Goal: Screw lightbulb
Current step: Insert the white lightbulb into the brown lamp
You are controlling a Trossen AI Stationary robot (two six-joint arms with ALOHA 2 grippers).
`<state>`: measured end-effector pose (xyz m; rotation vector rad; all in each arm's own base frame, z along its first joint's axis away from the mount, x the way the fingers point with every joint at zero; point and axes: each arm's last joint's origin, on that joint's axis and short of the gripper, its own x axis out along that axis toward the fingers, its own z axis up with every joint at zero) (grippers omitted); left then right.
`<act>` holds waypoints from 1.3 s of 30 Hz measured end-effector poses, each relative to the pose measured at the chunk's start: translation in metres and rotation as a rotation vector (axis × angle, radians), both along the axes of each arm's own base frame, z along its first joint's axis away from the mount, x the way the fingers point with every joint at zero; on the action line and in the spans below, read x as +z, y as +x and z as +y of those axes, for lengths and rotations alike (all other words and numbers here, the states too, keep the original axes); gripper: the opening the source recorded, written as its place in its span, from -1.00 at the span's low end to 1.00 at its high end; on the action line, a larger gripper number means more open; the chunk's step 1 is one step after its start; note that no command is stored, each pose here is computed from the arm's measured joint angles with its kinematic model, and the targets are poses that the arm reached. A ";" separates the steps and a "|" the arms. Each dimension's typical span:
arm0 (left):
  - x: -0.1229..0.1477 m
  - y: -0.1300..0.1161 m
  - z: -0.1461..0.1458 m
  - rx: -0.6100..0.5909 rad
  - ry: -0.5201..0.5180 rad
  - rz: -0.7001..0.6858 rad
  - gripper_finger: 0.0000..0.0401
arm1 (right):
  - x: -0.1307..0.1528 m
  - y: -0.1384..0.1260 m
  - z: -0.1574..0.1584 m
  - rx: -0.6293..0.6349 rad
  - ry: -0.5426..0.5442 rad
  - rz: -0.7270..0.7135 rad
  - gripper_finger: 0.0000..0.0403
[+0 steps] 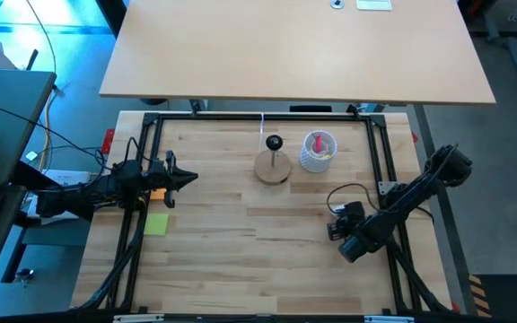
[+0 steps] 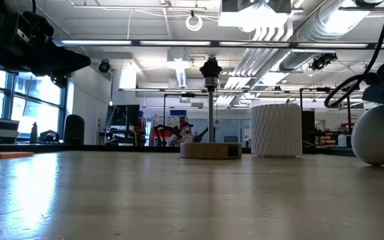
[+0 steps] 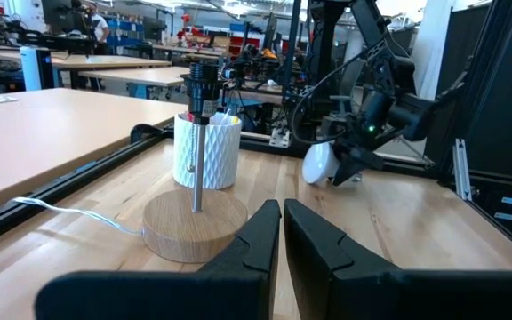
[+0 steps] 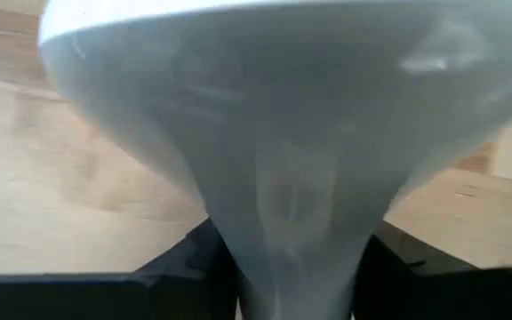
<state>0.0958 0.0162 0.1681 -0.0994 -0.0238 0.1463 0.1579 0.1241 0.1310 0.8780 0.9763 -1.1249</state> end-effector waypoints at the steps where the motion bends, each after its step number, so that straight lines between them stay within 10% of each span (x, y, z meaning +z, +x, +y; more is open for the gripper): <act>1: 0.000 0.000 0.000 0.000 0.000 0.000 -0.91 | 0.000 0.001 0.001 0.012 -0.003 -0.018 -0.28; 21: 0.000 0.000 0.000 0.000 0.000 0.000 -0.91 | 0.082 0.064 0.026 0.367 -0.394 -0.396 -0.32; 31: 0.000 0.000 0.000 -0.001 0.000 0.000 -0.91 | 0.111 0.110 0.009 0.751 -0.491 -0.509 -0.32; 39: 0.000 0.000 0.000 0.000 0.000 0.000 -0.91 | 0.116 0.136 -0.012 1.018 -0.573 -0.874 -0.32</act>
